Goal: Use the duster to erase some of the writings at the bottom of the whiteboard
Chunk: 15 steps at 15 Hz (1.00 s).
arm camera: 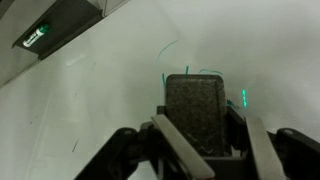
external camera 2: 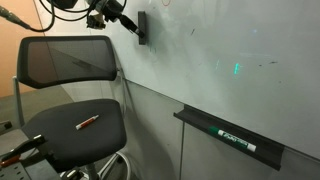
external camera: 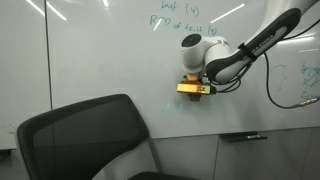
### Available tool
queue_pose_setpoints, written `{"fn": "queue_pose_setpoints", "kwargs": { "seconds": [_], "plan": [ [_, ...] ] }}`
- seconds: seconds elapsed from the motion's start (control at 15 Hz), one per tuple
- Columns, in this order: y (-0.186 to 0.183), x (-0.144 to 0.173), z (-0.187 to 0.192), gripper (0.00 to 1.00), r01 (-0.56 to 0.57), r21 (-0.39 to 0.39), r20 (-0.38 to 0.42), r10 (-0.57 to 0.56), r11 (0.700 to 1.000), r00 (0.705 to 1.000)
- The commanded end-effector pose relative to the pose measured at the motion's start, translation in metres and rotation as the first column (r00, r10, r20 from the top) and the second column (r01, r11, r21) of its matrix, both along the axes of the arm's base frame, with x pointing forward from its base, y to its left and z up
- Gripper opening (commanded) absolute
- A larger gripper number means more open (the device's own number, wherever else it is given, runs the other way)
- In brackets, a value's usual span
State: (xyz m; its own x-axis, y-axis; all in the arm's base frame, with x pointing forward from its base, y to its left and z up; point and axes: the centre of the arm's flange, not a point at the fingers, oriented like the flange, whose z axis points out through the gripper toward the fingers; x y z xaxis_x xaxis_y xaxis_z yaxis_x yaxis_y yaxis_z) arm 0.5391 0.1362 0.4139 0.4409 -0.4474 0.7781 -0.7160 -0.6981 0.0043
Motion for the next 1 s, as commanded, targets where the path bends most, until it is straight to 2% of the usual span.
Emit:
{"fn": "queue_pose_setpoints", "kwargs": {
  "seconds": [0.0,0.47,0.93],
  "plan": [
    [-0.010,0.001,0.032,0.33,0.021,-0.001,0.074,-0.021,1.000,0.997],
    [-0.018,-0.019,0.057,0.33,0.045,0.005,0.151,-0.045,0.999,0.987],
    [0.010,-0.014,0.060,0.33,-0.030,-0.043,0.176,0.037,0.999,0.984]
  ]
}}
